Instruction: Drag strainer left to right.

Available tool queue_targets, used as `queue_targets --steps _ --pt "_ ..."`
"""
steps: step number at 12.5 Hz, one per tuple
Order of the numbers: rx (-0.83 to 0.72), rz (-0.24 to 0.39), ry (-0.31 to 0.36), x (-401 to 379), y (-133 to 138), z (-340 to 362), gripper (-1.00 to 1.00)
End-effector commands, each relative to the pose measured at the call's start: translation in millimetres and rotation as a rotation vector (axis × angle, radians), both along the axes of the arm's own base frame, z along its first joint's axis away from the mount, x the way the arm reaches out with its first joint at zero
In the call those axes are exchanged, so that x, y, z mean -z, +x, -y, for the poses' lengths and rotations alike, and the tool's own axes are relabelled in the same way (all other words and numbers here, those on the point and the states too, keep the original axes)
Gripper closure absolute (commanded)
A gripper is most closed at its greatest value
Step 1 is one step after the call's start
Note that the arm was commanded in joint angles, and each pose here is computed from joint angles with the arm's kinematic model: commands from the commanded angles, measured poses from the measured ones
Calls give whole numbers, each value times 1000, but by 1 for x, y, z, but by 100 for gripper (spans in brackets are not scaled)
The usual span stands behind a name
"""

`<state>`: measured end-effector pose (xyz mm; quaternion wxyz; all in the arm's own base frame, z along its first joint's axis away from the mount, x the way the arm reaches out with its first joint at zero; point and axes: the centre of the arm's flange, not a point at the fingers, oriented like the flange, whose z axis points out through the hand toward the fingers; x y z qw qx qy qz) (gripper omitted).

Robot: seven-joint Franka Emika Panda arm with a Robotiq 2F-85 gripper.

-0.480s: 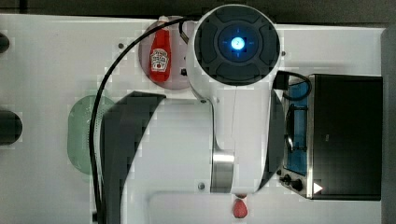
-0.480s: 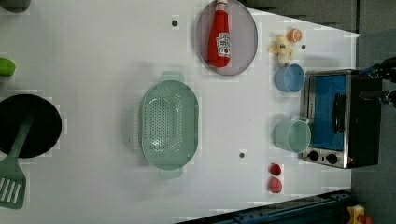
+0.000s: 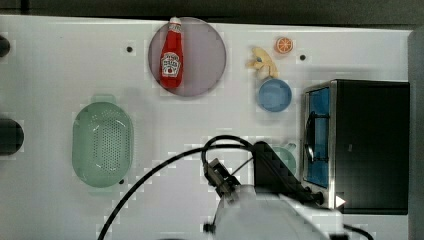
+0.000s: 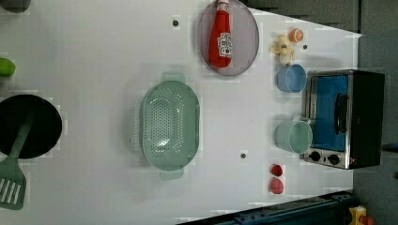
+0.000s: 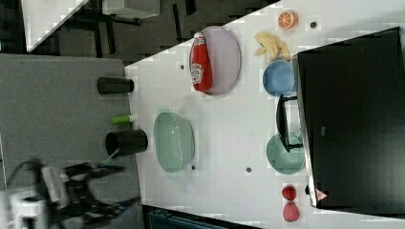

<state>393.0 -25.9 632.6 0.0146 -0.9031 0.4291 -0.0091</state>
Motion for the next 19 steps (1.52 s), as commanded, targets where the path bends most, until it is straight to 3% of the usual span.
queue_targets --steps 1,4,7,10,14,17,19 --pt "-94 -32 2 22 27 -46 -100" --pt "-154 -41 -36 53 44 -127 -100" --pt "-117 -40 -60 101 58 -213 -100" --pt "36 -47 -29 163 68 -286 -100" --pt "312 -114 28 253 75 -345 -100" --pt "545 -142 4 318 78 -360 -100" --pt "619 -131 -8 357 78 -369 -100"
